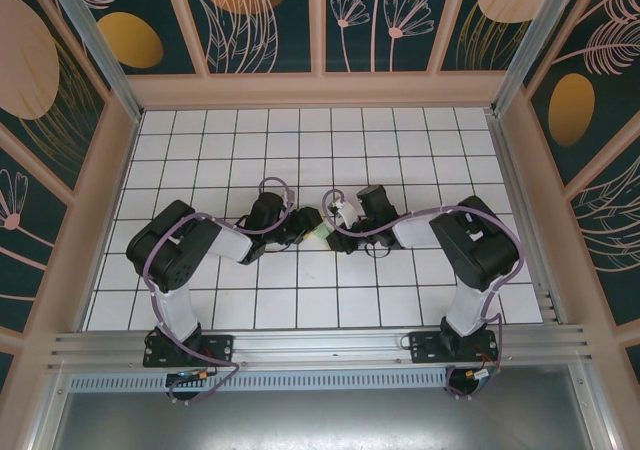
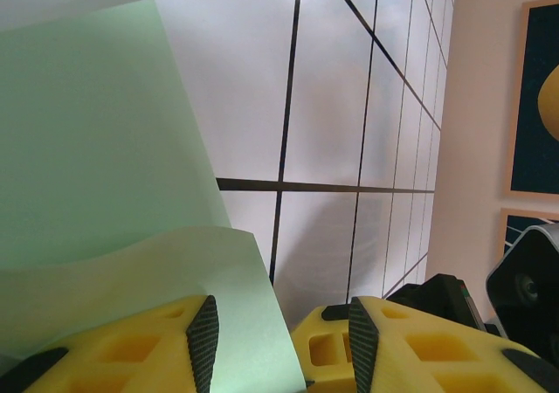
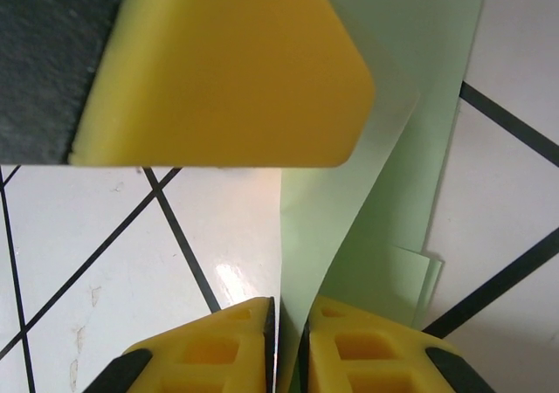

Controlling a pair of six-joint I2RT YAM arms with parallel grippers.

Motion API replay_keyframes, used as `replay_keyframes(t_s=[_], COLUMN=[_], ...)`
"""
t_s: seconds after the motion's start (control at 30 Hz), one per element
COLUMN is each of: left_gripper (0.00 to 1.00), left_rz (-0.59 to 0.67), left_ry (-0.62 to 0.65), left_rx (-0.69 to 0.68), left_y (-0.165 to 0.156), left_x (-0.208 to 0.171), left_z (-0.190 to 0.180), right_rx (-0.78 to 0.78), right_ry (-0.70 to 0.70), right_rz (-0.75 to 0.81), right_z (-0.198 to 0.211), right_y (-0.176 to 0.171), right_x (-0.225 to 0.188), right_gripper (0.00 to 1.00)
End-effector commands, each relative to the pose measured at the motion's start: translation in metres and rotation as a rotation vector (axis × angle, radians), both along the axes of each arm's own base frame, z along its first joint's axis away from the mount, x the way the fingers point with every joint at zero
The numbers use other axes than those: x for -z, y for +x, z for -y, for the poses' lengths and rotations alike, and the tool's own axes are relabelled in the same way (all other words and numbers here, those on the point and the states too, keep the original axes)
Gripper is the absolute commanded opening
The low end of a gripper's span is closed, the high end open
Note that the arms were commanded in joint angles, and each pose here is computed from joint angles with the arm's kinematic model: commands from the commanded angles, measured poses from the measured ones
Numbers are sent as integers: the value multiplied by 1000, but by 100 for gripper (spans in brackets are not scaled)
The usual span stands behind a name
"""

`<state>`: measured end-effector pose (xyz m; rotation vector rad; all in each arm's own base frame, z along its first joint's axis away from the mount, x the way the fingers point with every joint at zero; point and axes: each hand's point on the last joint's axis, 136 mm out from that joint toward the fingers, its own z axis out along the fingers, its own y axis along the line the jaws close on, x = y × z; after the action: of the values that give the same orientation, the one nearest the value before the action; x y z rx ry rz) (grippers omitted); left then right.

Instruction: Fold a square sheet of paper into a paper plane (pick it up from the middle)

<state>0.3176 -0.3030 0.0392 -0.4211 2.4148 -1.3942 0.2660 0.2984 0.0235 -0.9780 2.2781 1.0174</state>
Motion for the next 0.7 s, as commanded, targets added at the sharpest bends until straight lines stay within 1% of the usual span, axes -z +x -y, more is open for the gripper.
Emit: replay_keyframes(t_s=[0.0, 0.03, 0.2, 0.33, 0.43, 0.53, 0.67], left_gripper=[47, 47, 48, 50, 54, 55, 56], left_rz=[3, 4, 35, 100, 153, 186, 220], left_ry=[26, 26, 14, -6, -16, -14, -47], left_rx=[8, 9, 14, -5, -28, -31, -28], left_y=[3, 3, 7, 12, 11, 5, -5], left_x=[4, 3, -11, -38, -58, -66, -72], left_z=[1, 0, -2, -13, -25, -31, -36], right_rx=[-23, -21, -23, -29, -23, 0, 47], right_ry=[-30, -32, -10, 41, 111, 171, 230], right_rz=[10, 11, 5, -28, -71, -123, -214], right_z=[1, 1, -1, -6, -9, -10, -10], right_y=[-5, -5, -6, -9, -11, -12, -9], right_x=[5, 5, 1, -7, -17, -26, -30], right_gripper=[15, 14, 0, 0, 0, 0, 0])
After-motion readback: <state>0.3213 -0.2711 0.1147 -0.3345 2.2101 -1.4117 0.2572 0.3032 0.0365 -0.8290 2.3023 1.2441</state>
